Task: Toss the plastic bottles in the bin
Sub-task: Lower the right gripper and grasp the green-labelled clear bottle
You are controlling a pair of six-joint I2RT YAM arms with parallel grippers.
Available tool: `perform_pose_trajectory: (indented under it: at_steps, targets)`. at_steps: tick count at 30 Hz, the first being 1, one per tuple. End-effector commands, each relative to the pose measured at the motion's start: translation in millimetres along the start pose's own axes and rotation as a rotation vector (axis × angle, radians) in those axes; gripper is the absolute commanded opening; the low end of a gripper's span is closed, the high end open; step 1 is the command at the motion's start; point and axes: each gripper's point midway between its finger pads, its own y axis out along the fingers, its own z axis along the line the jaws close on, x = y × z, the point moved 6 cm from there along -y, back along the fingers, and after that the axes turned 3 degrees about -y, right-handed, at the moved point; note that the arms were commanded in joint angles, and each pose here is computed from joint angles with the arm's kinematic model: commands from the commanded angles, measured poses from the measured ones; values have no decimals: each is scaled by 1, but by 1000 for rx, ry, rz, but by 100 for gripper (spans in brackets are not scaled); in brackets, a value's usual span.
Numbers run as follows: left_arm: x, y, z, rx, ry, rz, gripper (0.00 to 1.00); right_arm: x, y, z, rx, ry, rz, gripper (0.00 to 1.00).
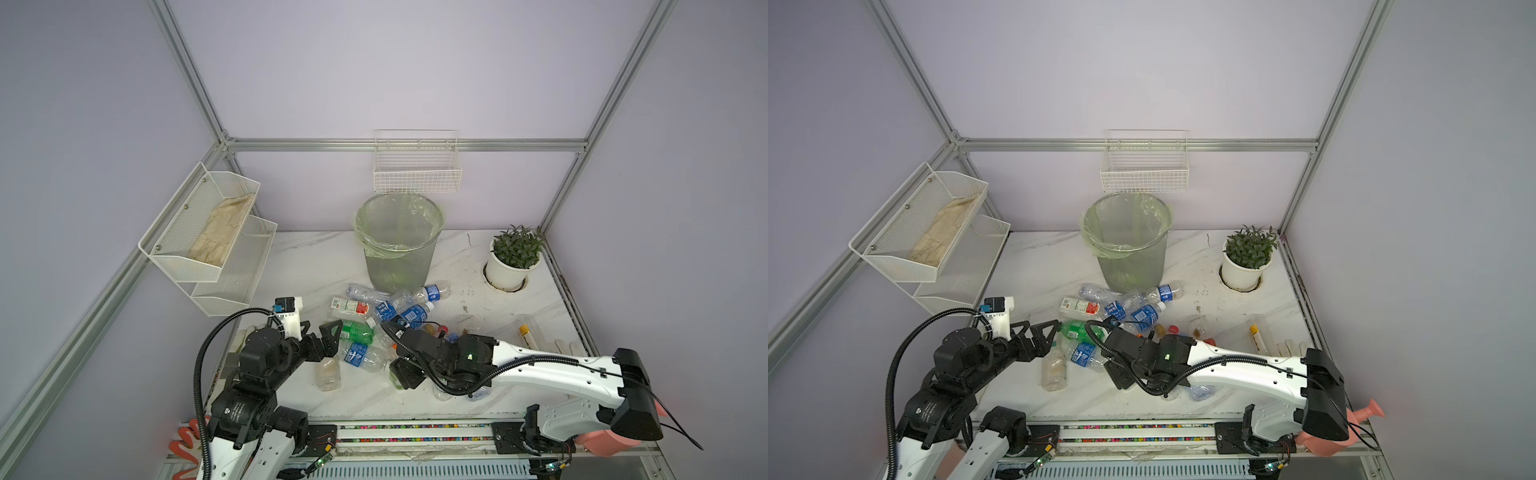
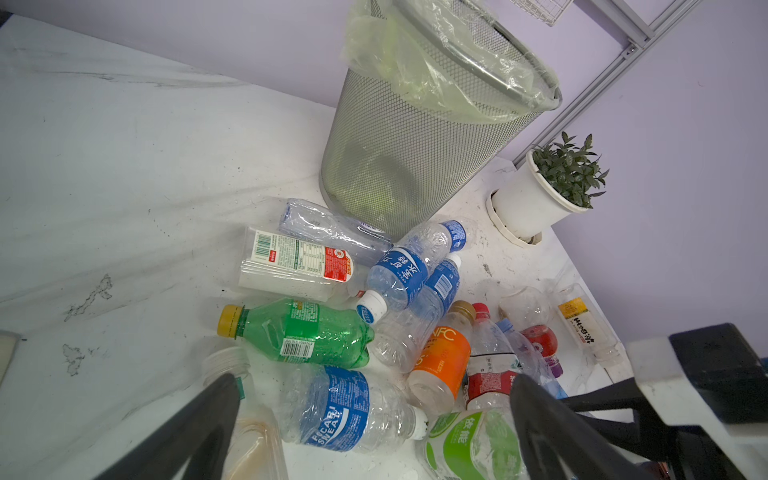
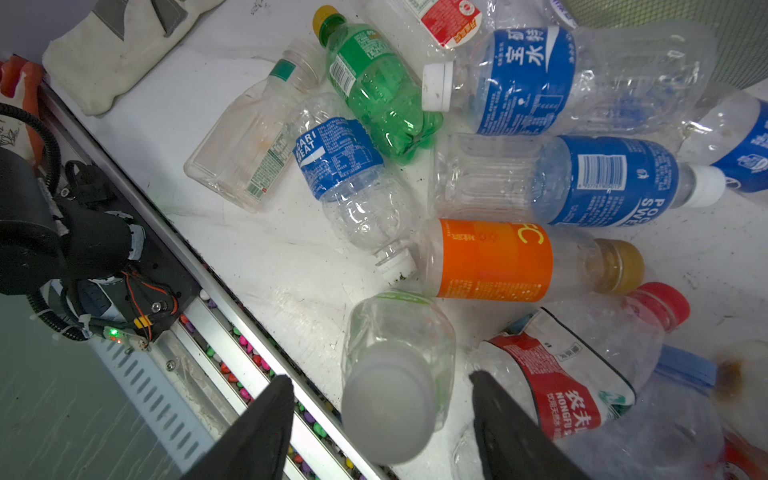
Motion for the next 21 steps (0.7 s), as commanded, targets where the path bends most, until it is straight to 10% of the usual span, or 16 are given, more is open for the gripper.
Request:
perform_pose_trajectory:
  at_steps: [1,12,17,21]
  targets:
    - [-8,5,4,7,-13,18,100,-8,2,-2,-21,6,30,66]
    - [-8,5,4,7,-11,19,100,-17,17,-4,-46,9,55,59]
    - [-8,5,4,5,-10,18,100,-16,19,-6,-86,12,68,4]
    - [-8,5,4,4,-11,17,100,-2,3,-5,-86,21,24,0]
